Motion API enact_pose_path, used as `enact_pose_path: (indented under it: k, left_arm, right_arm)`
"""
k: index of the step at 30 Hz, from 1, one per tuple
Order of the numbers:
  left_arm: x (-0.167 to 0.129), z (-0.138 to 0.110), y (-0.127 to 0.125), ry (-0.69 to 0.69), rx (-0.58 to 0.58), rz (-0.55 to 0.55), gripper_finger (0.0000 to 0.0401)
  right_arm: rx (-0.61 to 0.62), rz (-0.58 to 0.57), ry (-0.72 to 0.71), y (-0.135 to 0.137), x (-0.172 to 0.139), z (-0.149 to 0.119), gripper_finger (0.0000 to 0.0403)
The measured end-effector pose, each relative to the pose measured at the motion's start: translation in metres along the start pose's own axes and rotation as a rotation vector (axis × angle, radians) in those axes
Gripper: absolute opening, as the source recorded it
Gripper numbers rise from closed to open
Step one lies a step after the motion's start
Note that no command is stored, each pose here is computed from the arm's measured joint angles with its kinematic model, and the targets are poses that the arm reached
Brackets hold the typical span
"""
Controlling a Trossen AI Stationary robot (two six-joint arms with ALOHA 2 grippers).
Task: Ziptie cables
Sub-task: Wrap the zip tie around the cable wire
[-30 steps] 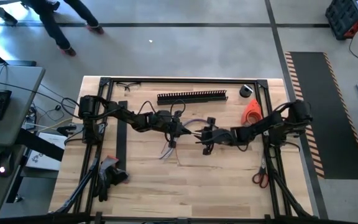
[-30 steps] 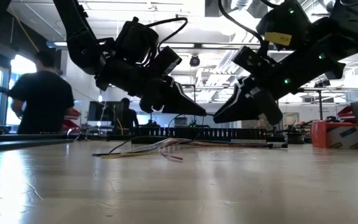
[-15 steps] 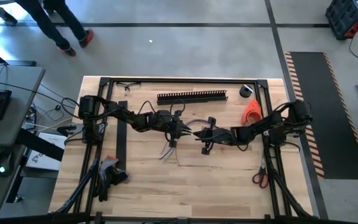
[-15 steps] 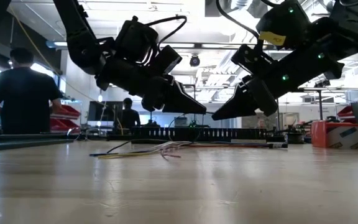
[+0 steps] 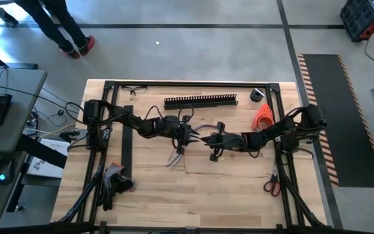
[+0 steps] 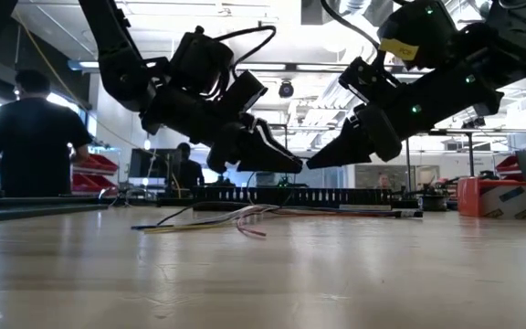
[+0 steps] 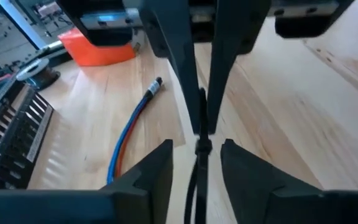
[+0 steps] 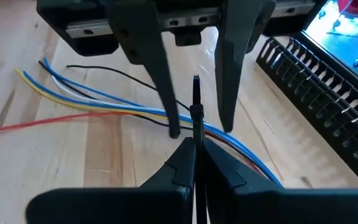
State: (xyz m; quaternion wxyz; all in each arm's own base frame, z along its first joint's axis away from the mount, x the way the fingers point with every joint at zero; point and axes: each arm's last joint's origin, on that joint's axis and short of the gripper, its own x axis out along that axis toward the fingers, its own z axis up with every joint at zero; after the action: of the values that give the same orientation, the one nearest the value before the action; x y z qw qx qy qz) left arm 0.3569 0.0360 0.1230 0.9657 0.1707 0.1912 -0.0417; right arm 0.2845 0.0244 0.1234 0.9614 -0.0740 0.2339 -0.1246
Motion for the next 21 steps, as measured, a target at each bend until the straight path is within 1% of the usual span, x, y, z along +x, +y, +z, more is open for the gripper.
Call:
enact_pose_path:
  k: [7,14,18,21]
  left_arm:
    - [0.000,0.003,0.002,-0.021,0.005,0.033,0.0057]
    - [0.000,0.002,0.001,-0.009,0.002,0.027,0.0011]
    - [0.000,0.001,0.001,-0.008,0.001,0.018,0.0006]
    - [-0.001,0.001,0.001,0.003,0.000,0.017,0.0005]
  right_arm:
    - [0.004,0.002,0.004,0.000,0.000,0.000,0.0000]
    - [0.003,0.002,0.012,0.000,0.000,-0.001,0.0000]
    - [0.022,0.003,0.049,0.000,0.000,-0.005,0.0000]
    - [0.038,-0.013,0.120,0.004,-0.003,-0.012,0.0000]
